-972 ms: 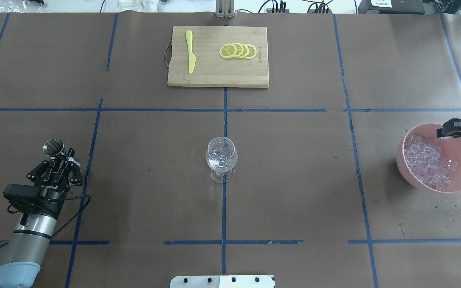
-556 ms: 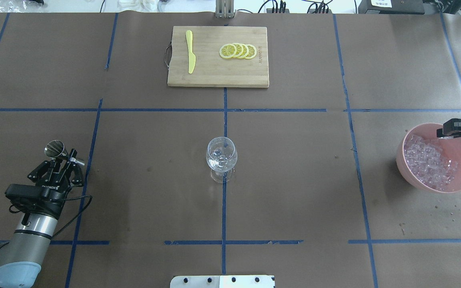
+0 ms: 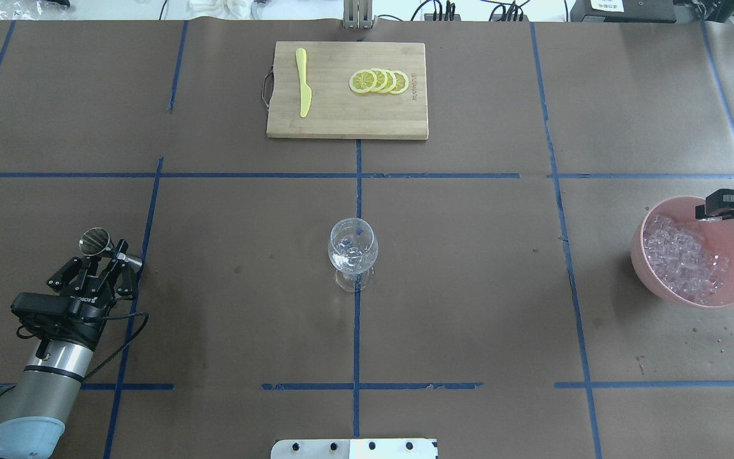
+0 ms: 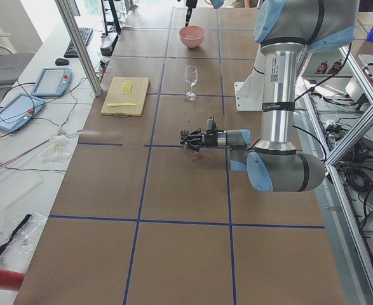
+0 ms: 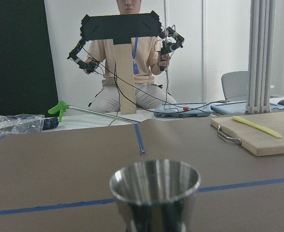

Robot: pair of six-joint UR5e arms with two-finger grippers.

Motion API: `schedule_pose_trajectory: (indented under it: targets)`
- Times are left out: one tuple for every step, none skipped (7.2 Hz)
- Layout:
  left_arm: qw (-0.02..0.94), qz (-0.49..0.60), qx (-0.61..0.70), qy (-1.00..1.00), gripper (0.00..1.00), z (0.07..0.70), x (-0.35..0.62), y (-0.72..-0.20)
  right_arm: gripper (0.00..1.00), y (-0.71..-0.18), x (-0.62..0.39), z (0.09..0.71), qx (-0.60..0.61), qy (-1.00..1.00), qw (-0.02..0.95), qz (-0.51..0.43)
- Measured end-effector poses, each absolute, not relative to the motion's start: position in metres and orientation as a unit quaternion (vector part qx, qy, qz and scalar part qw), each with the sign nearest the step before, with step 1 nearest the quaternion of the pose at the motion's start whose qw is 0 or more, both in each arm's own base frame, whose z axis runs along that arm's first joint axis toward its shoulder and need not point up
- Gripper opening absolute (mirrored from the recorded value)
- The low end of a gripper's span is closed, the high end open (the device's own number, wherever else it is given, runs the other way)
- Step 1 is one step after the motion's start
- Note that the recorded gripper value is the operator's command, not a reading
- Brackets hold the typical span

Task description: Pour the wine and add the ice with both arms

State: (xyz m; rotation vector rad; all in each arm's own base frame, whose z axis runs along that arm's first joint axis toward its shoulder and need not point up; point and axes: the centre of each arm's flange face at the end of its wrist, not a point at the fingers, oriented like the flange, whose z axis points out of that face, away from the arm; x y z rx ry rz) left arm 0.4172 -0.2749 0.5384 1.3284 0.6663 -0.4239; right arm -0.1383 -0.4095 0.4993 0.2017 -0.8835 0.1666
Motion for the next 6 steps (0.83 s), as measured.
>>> schedule_pose_trajectory:
  targets:
    - [0.717, -0.19, 0.6, 0.3, 0.51, 0.5397, 0.4163, -0.2753, 0.0, -0.4096, -0.1383, 0.4989, 0.098, -0.427, 0.896, 0.08]
    - [0.718, -0.188, 0.6, 0.299, 0.74, 0.5405, 0.4155, -0.2757, 0.0, -0.4097, -0.1384, 0.4984, 0.098, -0.427, 0.895, 0.08]
    - [0.718, -0.187, 0.6, 0.298, 0.84, 0.5409, 0.4149, -0.2761, 0.0, -0.4098, -0.1385, 0.4981, 0.098, -0.427, 0.895, 0.08]
    - [0.719, -0.186, 0.6, 0.297, 0.99, 0.5412, 0.4144, -0.2766, 0.0, -0.4098, -0.1385, 0.4981, 0.098, -0.427, 0.895, 0.08]
    - [0.719, -0.186, 0.601, 0.295, 1.0, 0.5413, 0.4136, -0.2778, 0.0, -0.4099, -0.1385, 0.498, 0.098, -0.427, 0.895, 0.08]
    - [0.721, -0.182, 0.601, 0.293, 1.0, 0.5405, 0.4127, -0.2799, 0.0, -0.4099, -0.1385, 0.498, 0.098, -0.427, 0.895, 0.08]
